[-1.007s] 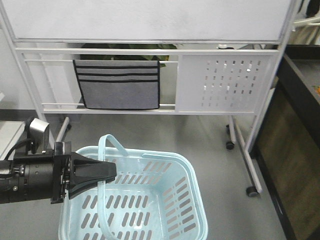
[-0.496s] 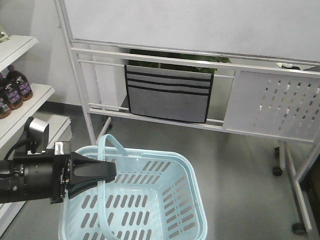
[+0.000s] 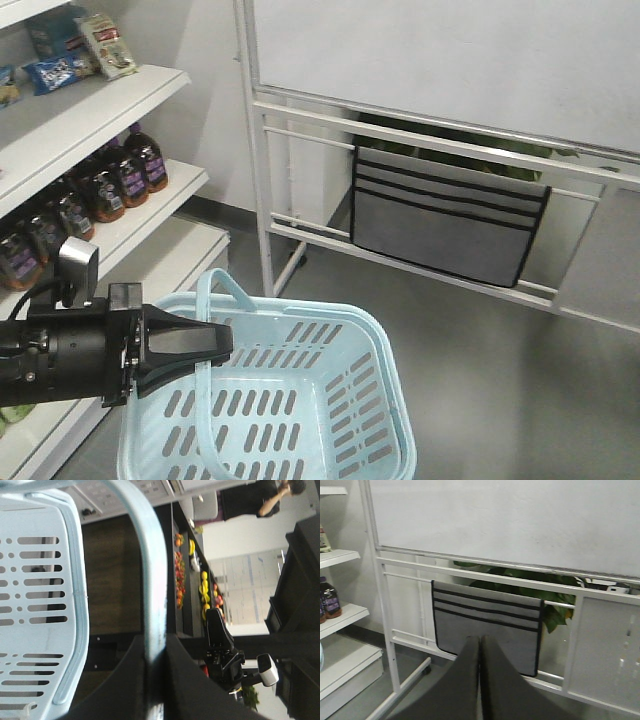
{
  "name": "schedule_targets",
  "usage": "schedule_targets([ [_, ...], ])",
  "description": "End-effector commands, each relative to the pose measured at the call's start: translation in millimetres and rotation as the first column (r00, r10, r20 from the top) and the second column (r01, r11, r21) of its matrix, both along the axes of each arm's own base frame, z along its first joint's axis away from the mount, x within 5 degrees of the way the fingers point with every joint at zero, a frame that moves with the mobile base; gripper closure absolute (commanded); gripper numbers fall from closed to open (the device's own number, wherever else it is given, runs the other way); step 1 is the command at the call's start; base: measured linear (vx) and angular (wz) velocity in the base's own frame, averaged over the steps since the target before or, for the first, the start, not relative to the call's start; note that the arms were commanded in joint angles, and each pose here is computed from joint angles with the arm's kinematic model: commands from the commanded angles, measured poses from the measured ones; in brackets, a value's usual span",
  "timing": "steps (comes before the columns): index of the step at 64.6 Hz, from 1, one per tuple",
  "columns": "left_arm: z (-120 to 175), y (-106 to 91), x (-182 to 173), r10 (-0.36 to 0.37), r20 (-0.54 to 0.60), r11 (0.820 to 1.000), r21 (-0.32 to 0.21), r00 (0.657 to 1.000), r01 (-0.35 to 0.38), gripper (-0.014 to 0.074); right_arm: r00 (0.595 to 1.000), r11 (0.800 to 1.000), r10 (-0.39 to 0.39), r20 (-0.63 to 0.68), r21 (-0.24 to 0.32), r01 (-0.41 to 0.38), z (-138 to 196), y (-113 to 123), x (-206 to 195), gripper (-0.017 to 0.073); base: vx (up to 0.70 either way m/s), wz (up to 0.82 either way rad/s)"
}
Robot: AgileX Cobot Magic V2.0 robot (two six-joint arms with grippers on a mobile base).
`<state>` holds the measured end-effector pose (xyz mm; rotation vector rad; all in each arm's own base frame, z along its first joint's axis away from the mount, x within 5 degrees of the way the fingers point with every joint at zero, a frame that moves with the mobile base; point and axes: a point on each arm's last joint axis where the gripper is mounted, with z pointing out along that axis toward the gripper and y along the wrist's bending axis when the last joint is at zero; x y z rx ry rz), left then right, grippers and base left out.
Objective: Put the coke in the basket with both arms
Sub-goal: 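Drive the base toward the shelf with the red Coca-Cola bottle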
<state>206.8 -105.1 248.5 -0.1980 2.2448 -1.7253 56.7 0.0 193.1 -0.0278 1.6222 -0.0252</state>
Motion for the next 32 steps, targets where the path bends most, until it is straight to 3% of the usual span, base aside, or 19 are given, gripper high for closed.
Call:
schedule_targets([
  [1, 22.7, -1.6, 0.4, 0.015, 0.047, 0.99, -0.138, 0.999, -0.009, 0.06, 0.997, 1.0, 0.001, 0.083, -0.007, 0.0, 5.2, 0.1, -0.6, 0.0569, 0.12, 0.45],
  [32, 22.7, -1.6, 0.4, 0.015, 0.047, 0.99, -0.138, 0.999, -0.009, 0.06, 0.997, 1.0, 0.001, 0.083, -0.007, 0.0, 5.2, 0.1, -0.6, 0.0569, 0.13, 0.49],
])
